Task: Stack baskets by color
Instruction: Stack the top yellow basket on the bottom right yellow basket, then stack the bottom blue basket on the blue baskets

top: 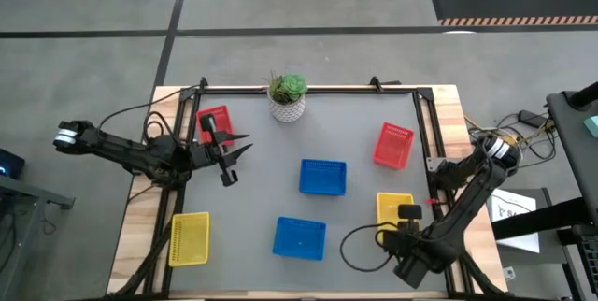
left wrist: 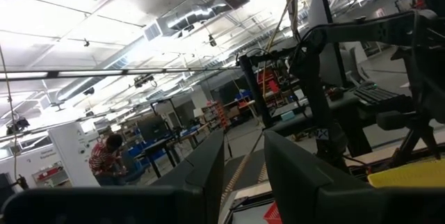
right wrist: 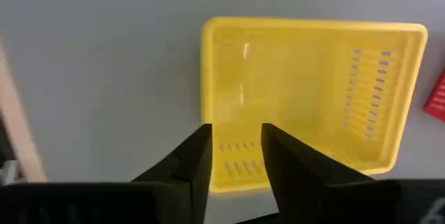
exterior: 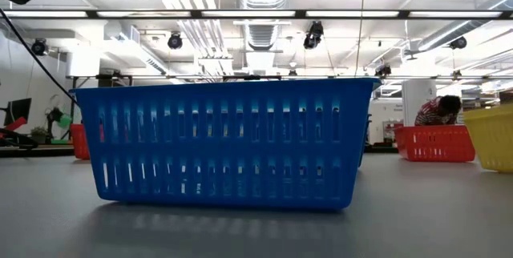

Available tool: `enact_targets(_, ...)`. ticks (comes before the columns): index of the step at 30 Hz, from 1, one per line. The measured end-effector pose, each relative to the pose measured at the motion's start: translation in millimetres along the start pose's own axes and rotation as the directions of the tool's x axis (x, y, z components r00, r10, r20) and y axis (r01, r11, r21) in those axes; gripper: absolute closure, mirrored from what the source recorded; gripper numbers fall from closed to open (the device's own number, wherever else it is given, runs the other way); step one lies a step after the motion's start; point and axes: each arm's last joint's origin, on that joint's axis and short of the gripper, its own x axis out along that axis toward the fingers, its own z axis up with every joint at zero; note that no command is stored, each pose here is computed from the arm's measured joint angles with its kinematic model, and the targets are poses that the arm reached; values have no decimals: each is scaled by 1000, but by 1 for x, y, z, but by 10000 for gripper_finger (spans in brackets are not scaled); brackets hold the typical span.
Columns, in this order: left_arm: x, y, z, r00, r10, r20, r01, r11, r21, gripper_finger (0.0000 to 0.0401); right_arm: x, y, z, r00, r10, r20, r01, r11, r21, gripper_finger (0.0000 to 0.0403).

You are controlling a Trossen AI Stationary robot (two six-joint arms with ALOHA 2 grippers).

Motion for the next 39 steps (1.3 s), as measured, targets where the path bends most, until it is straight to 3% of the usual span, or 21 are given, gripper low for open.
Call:
enact_targets(4,1,-1,-1,1000,-3,-5,3,1000,2,313,-9,-3,0,999,27,20,-27,1000,5,277)
enact_targets(8,2,-3,-3,1000,-10,-15,10,1000,7,313,-17,-9,0,996,26,82,-27,1000,14,301)
enact_targets(11,4,-5,-5,999,-18,-27,18,1000,12,313,-23,-14,2,979,-13,204,11,1000,9,337)
enact_targets(14,6,-8,-9,999,-28,-43,29,999,18,313,-29,-17,6,928,-27,372,48,998,-45,377)
enact_targets(18,9,-15,-15,996,-51,-73,50,999,-21,313,-30,-20,15,810,-5,587,101,986,-131,393)
enact_targets(22,12,-20,-20,993,-72,-94,63,993,-95,313,-14,-31,24,711,63,701,144,962,-233,394)
enact_targets(26,15,-26,-26,988,-96,-122,62,964,-257,313,11,-53,34,587,89,805,244,928,-281,394)
enact_targets(30,18,-38,-37,971,-181,-155,106,911,-398,313,30,-83,39,445,52,894,358,905,-231,394)
enact_targets(33,19,-50,-44,951,-262,-166,154,863,-482,313,36,-107,40,309,0,951,415,900,-135,394)
enact_targets(37,19,-68,-52,921,-333,-201,156,789,-594,313,36,-131,39,130,-26,991,398,917,-28,394)
enact_targets(39,19,-78,-53,905,-370,-210,164,759,-631,313,35,-139,38,82,-18,996,377,926,-14,394)
